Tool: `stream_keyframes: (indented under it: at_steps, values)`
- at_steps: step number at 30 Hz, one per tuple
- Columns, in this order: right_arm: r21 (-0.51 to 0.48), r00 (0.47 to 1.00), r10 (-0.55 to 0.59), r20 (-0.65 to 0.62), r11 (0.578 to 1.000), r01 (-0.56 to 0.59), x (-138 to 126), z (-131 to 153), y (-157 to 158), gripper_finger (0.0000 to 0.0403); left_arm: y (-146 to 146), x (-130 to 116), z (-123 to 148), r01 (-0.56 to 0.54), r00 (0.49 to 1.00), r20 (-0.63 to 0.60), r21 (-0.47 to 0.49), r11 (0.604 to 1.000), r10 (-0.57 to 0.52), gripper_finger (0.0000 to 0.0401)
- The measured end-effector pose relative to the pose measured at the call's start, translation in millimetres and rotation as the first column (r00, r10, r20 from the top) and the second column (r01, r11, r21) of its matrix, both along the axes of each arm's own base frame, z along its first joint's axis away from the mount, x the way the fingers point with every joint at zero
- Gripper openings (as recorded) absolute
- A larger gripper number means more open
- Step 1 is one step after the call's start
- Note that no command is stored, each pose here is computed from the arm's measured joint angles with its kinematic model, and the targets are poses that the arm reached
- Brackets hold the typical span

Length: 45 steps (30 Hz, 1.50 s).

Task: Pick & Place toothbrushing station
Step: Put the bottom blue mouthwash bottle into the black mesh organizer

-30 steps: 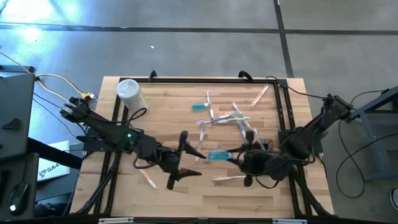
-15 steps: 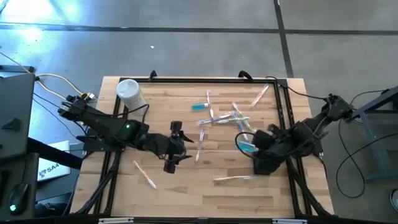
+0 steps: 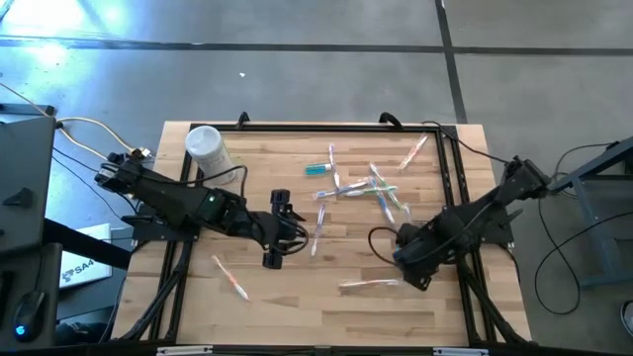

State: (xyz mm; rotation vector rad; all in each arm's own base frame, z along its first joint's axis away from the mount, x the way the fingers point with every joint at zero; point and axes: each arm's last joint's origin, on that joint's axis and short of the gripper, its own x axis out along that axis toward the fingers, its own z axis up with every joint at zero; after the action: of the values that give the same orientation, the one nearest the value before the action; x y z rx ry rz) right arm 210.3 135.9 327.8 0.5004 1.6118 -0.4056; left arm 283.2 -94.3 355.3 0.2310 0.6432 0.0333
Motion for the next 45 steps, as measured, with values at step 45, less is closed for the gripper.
stream_keyframes:
  at_steps: [45]
  values:
    - [0.149,0.997,0.015,-0.073,0.989,-0.004,-37.5,-10.7,-40.0,0.0087,-1.4,5.6,-10.3,-0.007,0.999,-0.050,0.047,0.999,0.009,0.0250]
